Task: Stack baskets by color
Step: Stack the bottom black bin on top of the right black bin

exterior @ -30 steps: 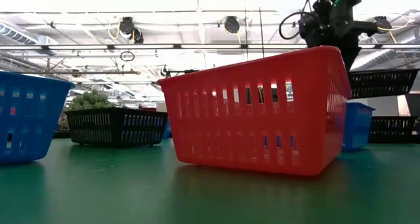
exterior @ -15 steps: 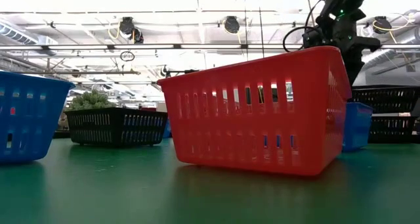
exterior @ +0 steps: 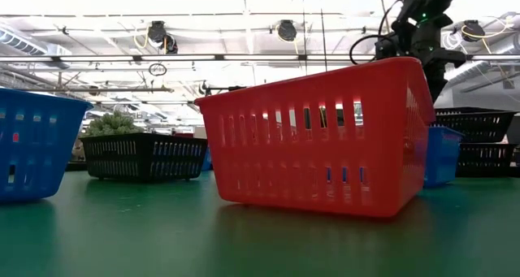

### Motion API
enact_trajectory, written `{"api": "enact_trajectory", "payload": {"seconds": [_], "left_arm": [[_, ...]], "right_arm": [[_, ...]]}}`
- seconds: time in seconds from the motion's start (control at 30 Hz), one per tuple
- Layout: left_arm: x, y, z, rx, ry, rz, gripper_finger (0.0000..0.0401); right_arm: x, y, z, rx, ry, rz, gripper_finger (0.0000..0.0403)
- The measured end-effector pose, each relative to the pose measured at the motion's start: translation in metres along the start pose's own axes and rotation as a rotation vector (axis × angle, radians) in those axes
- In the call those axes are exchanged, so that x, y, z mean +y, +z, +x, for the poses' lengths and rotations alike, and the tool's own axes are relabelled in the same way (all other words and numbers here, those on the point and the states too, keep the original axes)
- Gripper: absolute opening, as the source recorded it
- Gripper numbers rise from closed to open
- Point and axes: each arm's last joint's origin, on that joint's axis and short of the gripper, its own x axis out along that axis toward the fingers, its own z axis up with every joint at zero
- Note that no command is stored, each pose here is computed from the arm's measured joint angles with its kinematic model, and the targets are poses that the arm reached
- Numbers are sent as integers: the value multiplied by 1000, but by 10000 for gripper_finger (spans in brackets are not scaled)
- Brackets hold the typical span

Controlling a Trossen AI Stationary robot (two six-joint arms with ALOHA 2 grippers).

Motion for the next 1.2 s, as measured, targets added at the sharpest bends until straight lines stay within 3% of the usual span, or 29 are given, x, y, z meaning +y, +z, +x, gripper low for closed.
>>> {"api": "enact_trajectory", "payload": {"seconds": [0.8, 1.2], "left_arm": [[0, 0, 0, 0, 0, -5, 31], [0, 0, 0, 0, 0, -5, 31]], "right_arm": [[-18, -1, 13, 13, 50, -14, 7], [-19, 0, 15, 22, 55, 6, 49]]}}
